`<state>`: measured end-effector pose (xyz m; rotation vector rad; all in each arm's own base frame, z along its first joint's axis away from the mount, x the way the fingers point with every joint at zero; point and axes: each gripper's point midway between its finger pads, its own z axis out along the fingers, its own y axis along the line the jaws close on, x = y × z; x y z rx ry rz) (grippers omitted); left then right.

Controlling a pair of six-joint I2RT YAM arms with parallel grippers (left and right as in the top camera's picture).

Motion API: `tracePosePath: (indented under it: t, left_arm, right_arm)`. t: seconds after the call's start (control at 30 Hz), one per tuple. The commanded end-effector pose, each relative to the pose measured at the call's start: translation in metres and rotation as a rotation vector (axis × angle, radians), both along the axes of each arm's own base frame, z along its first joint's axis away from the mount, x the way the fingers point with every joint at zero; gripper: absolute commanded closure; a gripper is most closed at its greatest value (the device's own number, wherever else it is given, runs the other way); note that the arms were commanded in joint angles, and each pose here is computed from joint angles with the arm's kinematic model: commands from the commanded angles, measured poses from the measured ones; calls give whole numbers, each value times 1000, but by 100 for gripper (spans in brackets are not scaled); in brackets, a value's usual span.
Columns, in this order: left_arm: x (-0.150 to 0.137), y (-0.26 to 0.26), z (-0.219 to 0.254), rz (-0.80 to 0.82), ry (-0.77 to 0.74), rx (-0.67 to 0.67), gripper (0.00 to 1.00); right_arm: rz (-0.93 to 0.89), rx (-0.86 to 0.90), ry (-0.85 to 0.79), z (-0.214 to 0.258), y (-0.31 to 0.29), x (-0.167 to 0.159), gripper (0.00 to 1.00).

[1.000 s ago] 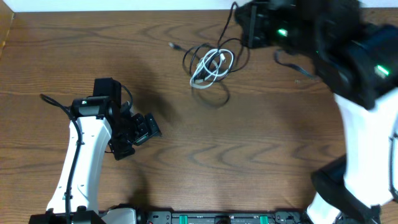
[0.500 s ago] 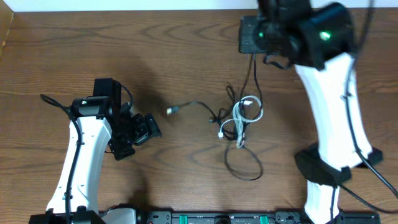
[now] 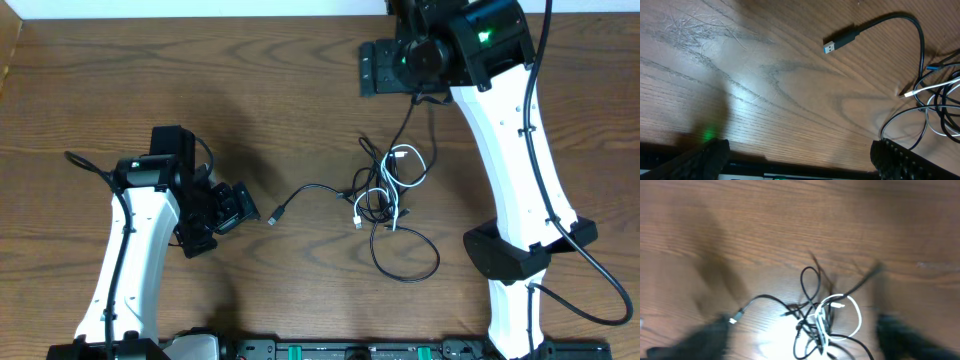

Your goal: Untangle cables

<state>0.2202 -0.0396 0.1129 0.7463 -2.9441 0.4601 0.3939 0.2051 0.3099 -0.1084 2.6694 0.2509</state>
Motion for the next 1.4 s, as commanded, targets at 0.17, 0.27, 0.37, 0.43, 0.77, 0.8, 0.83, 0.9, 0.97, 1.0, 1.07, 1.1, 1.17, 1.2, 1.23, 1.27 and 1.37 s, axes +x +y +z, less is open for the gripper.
tracePosePath:
  t: [0.17, 0.27, 0.37, 0.43, 0.77, 0.8, 0.83, 0.9, 0.97, 1.0, 1.07, 1.1, 1.17, 1.2, 1.23, 1.27, 1.37]
  left_arm:
    - [-3, 1, -2, 12, 17, 5, 5]
    - [-3, 1, -2, 12, 17, 5, 5]
    - [-3, 1, -2, 12, 17, 5, 4]
    - [-3, 1, -2, 12, 17, 5, 5]
    - [-2, 1, -2, 12, 12, 5, 5]
    - [-2, 1, -2, 12, 13, 5, 5]
    - [-2, 1, -2, 12, 14, 5, 5]
    - [-2, 1, -2, 12, 14, 5, 5]
    - [-2, 1, -2, 12, 13, 5, 5]
    - [-2, 1, -2, 13, 13, 5, 5]
    - [-2, 1, -2, 13, 13, 5, 5]
    - [-2, 1, -2, 13, 13, 5, 5]
    - [-2, 1, -2, 12, 14, 5, 4]
    - [-3, 1, -2, 12, 18, 4, 4]
    - [-4, 1, -2, 12, 22, 4, 5]
    - [-5, 1, -2, 12, 27, 4, 5]
    - [-6, 1, -2, 12, 29, 4, 4]
  right_arm:
    - [110, -86, 40, -19, -2, -3, 1]
    - [142, -143, 73, -34, -6, -4, 1]
    - [94, -234, 80, -44, -23, 1, 1]
    - [76, -241, 64, -39, -30, 3, 1]
    - [-491, -549, -319, 76, -175, 8, 1]
    - [-532, -524, -322, 78, -184, 6, 1]
    - [-548, -482, -309, 77, -188, 5, 1]
    - [-495, -358, -248, 66, -178, 5, 1]
    - [-347, -225, -172, 53, -153, 5, 1]
    - [-237, -148, -134, 47, -135, 3, 1]
    - [5, 0, -83, 43, -94, -5, 1]
    - [96, 57, -67, 42, -78, -9, 1]
    - [154, 108, -31, 37, -63, -15, 1]
    - [159, 100, -13, 31, -61, -16, 1]
    - [157, 78, 8, 23, -61, -17, 1]
    - [153, 50, 33, 14, -62, -17, 1]
    - [135, -32, 142, -21, -65, -23, 1]
